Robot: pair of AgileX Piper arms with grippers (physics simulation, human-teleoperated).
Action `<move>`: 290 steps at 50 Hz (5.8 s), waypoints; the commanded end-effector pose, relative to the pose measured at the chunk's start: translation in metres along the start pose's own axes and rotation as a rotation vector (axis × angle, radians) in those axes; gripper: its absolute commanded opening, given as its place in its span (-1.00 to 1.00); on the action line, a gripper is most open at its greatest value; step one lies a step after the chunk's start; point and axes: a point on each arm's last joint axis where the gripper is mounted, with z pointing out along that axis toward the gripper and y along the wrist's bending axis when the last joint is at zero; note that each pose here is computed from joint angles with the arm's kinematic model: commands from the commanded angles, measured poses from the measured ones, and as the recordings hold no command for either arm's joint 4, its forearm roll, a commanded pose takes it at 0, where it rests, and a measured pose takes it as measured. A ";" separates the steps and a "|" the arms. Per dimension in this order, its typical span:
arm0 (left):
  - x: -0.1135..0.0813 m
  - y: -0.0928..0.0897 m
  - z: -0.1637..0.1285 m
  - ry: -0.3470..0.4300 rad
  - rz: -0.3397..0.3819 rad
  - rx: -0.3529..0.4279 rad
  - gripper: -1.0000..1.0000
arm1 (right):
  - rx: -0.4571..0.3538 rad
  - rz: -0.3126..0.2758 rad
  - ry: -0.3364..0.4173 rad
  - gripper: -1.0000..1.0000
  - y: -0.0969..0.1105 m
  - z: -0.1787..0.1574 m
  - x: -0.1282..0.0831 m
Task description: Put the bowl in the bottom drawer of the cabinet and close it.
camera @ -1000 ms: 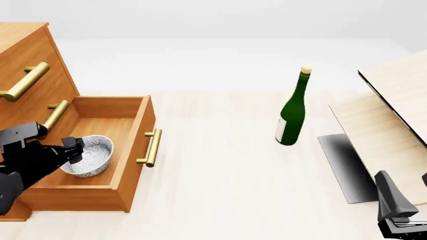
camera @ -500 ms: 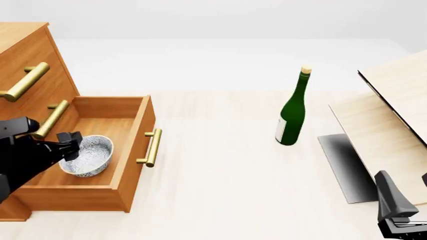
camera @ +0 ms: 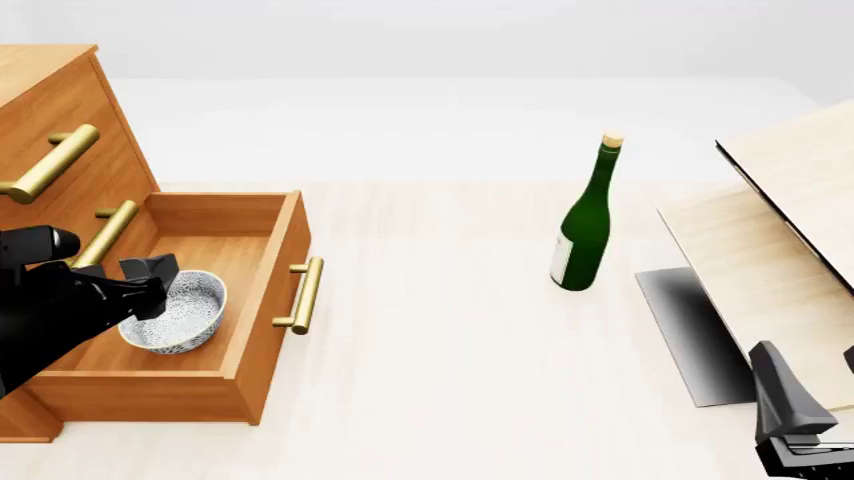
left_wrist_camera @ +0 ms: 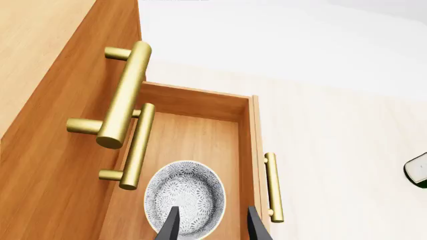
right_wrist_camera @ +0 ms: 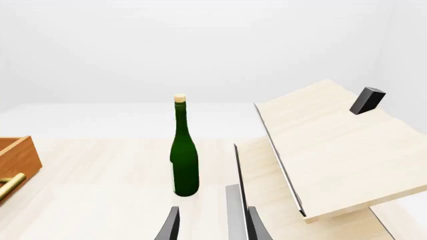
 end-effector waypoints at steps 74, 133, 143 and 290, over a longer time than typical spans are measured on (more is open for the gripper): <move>-0.019 -0.084 -0.063 -0.014 0.085 0.511 1.00 | 0.000 0.000 0.000 1.00 0.000 0.000 0.000; 0.038 -0.123 -0.018 0.243 -0.143 0.573 1.00 | 0.000 0.000 0.000 1.00 0.000 0.000 0.000; 0.044 -0.127 -0.010 0.265 -0.148 0.562 1.00 | 0.000 0.000 0.000 1.00 0.000 0.000 0.000; 0.076 0.003 0.031 0.320 -0.152 -0.035 1.00 | 0.000 0.000 0.000 1.00 0.000 0.000 0.000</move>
